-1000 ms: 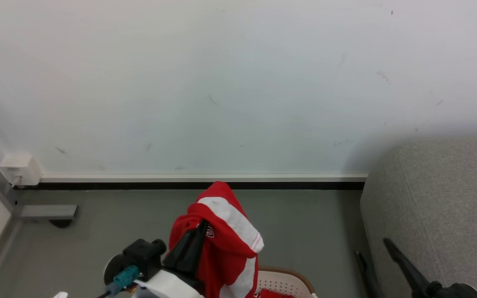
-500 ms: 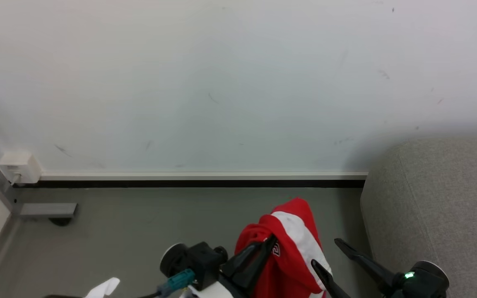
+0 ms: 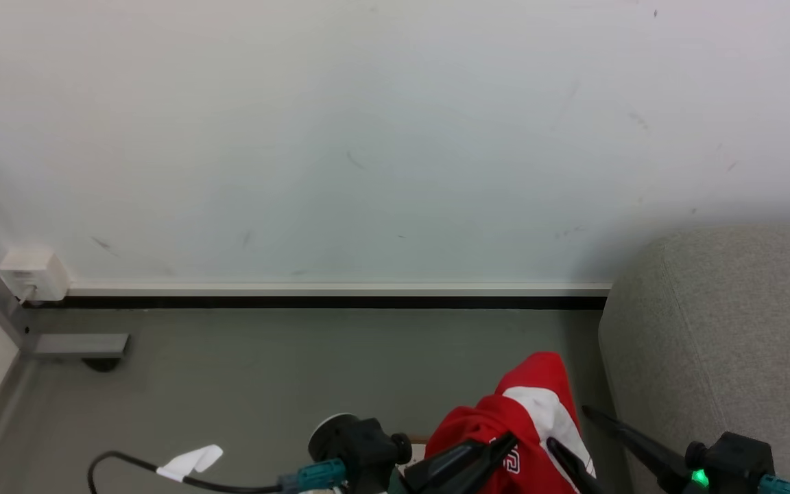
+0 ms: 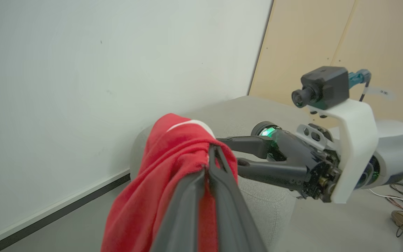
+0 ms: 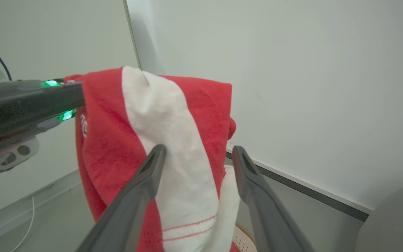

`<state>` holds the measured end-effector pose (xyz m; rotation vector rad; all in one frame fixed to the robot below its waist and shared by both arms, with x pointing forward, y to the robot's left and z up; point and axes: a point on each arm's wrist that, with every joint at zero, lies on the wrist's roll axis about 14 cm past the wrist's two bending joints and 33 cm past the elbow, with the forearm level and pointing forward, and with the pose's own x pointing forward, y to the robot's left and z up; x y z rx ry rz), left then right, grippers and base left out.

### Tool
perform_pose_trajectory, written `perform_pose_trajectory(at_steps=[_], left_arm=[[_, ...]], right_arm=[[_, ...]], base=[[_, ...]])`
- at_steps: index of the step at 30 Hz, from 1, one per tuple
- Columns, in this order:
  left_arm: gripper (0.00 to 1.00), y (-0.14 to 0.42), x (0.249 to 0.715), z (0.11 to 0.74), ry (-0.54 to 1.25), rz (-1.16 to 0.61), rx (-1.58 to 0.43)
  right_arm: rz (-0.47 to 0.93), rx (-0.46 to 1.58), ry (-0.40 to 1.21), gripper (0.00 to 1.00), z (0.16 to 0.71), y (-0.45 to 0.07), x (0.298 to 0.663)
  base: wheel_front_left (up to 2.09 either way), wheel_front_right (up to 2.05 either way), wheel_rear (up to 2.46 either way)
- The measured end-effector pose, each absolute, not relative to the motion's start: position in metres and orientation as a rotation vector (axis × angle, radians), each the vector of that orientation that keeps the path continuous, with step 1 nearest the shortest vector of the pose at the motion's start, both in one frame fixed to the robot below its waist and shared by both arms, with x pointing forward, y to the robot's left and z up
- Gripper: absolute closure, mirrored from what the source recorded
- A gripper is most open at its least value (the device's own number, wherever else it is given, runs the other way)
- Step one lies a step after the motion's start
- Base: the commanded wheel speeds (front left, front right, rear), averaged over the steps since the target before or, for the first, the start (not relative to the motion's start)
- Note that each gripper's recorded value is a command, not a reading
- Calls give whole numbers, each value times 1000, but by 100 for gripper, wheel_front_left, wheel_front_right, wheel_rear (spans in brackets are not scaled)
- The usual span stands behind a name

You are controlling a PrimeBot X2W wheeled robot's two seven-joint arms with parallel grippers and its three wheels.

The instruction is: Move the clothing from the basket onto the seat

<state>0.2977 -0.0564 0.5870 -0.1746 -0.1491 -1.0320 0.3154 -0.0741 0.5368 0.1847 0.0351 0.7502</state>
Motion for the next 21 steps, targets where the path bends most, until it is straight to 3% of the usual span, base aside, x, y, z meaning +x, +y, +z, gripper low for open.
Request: perform_pose_trajectory(at_steps=[14, 15, 16, 18, 21], left_arm=[[100, -77, 278, 586, -74, -1169, -285], [100, -78, 277, 586, -73, -1175, -291], [100, -78, 277, 586, -69, -1179, -296], [100, -79, 277, 585, -56, -1177, -319], [99, -78, 279, 582, -44, -1172, -328]], right_arm=[[914, 209, 101, 2, 538, -40, 292], [922, 213, 101, 23, 539, -38, 291], [928, 220, 99, 53, 540, -37, 291], [939, 232, 96, 100, 541, -34, 290], [946, 246, 91, 100, 543, -32, 289]], base=[[0, 0, 0], [0, 0, 0], [0, 0, 0], [0, 0, 0], [0, 0, 0]])
